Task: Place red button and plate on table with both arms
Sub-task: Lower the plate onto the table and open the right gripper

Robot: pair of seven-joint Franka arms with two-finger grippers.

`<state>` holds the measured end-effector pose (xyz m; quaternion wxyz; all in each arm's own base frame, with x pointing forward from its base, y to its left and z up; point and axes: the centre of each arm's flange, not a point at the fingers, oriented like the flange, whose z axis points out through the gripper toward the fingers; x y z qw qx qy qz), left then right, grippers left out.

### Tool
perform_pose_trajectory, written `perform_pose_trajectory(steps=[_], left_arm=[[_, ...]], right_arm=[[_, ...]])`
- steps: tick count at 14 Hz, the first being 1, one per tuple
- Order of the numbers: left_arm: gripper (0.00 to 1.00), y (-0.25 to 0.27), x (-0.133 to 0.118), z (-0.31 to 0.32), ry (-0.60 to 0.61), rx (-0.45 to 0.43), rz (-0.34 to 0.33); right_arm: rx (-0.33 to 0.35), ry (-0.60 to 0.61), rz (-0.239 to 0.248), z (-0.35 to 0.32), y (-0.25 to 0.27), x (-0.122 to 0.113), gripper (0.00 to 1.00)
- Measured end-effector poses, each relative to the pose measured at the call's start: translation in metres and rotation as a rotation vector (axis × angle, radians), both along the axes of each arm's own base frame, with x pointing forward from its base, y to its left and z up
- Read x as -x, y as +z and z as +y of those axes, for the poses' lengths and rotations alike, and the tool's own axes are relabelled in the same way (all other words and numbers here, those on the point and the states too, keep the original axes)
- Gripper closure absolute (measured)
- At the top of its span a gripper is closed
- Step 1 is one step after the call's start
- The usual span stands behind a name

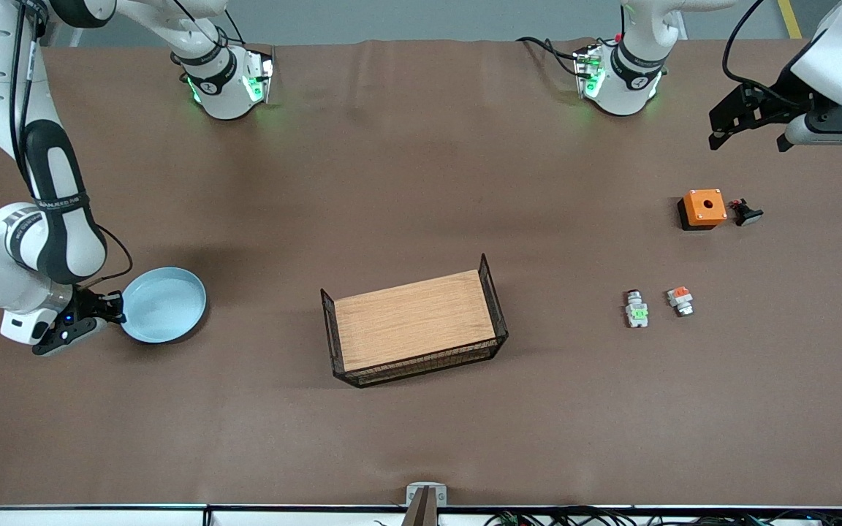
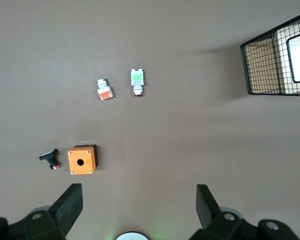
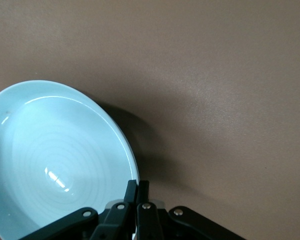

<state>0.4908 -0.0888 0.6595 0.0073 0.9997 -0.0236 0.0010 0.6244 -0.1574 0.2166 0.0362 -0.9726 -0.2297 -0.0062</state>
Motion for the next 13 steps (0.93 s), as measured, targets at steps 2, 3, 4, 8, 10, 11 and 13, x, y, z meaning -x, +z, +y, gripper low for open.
perform_pose_trajectory(steps=[2,3,4,8,10,11,13], left_arm=[[0.00,0.000,0.000,0.000,0.000,0.000,0.000],[0.00,0.000,0.000,0.000,0.000,0.000,0.000],[0.00,0.000,0.000,0.000,0.000,0.000,0.000],[0.00,0.001,-0.001,0.000,0.000,0.002,-0.011],[0.00,0.001,-0.002,0.000,0.000,-0.001,-0.016],[0.00,0.001,-0.002,0.000,-0.001,-0.005,-0.019],[0.00,0.001,-0.002,-0.005,-0.010,-0.012,-0.024]], right_arm=[[-0.001,0.002,0.003,0.002,-0.004,0.000,0.91],[-0.001,0.004,0.002,0.003,-0.003,0.000,0.86],[-0.002,0.005,0.001,0.003,-0.003,-0.001,0.75],[0.001,0.017,-0.022,0.009,0.006,-0.010,0.54],[-0.010,0.042,-0.028,0.021,0.023,-0.024,0.33],[-0.022,0.059,-0.020,0.030,0.035,-0.031,0.22],[-0.051,0.038,0.012,0.050,0.066,-0.043,0.02]])
